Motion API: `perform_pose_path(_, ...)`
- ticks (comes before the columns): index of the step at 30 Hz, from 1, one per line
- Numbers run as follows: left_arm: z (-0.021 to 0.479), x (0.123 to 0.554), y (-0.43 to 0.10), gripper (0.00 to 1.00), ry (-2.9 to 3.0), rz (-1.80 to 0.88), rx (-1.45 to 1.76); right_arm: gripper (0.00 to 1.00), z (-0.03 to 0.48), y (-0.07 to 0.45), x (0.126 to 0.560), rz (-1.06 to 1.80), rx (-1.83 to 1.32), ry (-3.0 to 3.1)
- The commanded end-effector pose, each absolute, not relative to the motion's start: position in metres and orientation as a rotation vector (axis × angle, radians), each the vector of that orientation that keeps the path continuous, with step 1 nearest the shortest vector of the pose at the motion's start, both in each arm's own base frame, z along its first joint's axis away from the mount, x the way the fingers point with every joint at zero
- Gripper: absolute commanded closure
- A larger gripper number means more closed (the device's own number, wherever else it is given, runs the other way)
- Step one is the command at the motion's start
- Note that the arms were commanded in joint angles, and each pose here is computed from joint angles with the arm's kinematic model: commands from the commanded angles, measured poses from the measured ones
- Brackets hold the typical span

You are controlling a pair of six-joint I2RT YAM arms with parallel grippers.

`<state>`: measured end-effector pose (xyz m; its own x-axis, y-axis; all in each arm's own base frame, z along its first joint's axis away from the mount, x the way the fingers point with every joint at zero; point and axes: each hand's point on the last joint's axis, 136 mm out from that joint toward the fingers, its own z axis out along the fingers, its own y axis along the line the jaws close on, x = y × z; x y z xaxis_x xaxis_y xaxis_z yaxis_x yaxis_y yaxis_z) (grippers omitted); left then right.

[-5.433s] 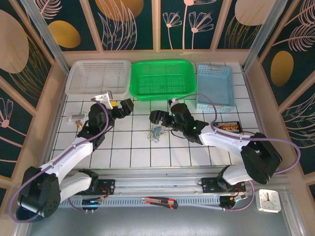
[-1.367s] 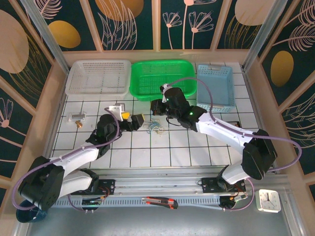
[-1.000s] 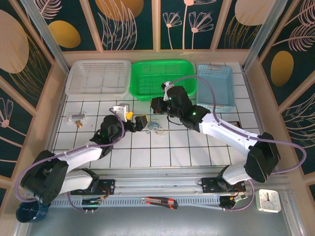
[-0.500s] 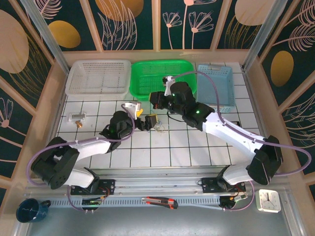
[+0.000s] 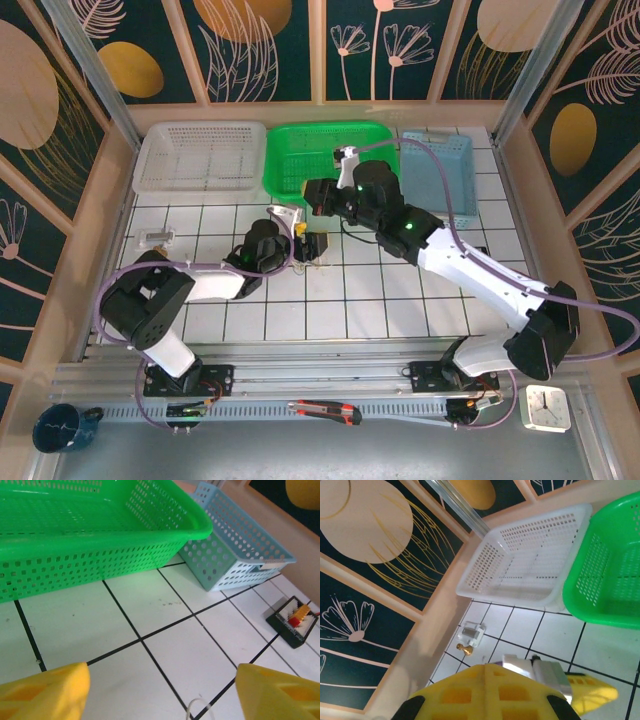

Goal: Untangle the cables

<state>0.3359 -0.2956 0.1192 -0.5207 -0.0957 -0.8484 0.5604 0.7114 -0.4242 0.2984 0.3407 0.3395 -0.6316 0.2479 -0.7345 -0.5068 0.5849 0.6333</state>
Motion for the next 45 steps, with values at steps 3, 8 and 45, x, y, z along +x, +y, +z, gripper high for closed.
perform_pose_path(3, 0.100, 0.327, -0.291, 0.30, 1.976, -0.867, 0.354, 1.00, 0.399, 0.320, 0.307, 1.175, -0.166, 1.808)
perform_pose_path(8, 0.081, 0.321, -0.285, 0.35, 2.023, -0.854, 0.350, 1.00, 0.427, 0.300, 0.319, 1.235, -0.124, 1.734)
perform_pose_path(45, 0.160, 0.309, -0.282, 0.05, 1.871, -0.854, 0.455, 1.00, 0.399, 0.288, 0.317, 1.335, -0.119, 1.740)
